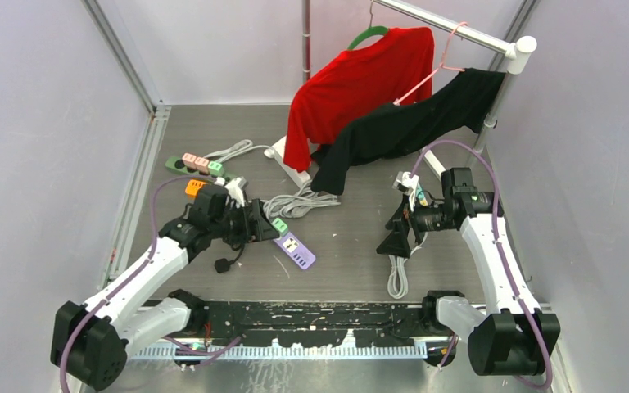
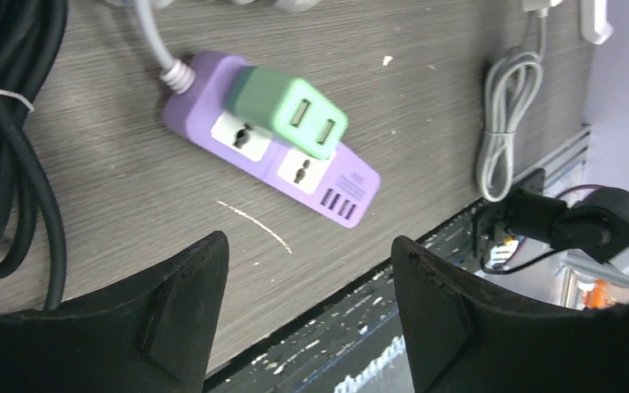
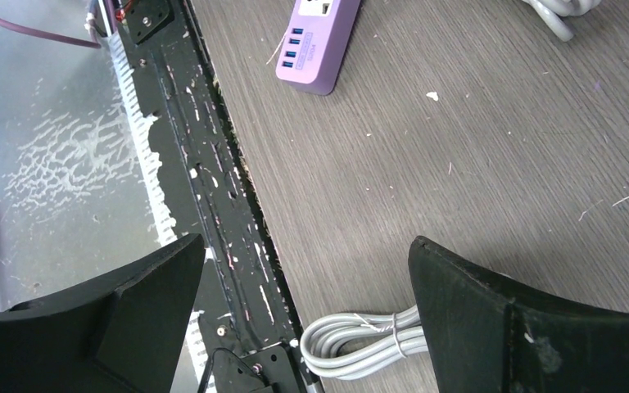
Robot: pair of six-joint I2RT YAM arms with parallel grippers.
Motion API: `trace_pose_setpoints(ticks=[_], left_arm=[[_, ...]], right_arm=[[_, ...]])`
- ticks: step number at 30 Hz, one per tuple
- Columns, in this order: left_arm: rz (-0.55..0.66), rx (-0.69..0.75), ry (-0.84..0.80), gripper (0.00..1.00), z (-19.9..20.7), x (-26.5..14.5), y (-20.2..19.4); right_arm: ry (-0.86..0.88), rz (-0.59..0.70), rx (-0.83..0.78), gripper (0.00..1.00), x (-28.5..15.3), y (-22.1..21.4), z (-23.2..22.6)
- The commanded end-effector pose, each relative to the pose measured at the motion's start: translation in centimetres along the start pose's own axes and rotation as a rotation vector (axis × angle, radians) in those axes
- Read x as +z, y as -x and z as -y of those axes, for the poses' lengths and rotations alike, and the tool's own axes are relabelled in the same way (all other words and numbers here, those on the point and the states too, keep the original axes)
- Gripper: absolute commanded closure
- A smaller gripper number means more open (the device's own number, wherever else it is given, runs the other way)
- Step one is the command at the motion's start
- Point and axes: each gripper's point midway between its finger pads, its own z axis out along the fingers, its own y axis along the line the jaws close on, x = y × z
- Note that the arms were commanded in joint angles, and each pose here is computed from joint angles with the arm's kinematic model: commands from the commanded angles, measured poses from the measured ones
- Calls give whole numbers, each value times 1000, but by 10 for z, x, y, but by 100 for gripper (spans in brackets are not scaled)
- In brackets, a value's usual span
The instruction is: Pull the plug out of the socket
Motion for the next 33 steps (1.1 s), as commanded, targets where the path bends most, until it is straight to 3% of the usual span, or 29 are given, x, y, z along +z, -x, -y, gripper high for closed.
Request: trace_pose_setpoints(ticks=[1,10,14,19,33], left_arm=[[74,34,-61,25,0,18,11],[70,108,-137,25,2,44,49],[51,156,-42,25,-11,44,55],[-13,160,91,24,-38,44,45],[-188,109,-73,30,1,70,1]], right_arm=[[5,23,-24,0,0,5,1],[3,22,-24,0,1,3,1],[-3,19,-30,0,0,3,2],[-2,15,-32,0,1,3,2],[-3,9,-34,0,1,2,2]])
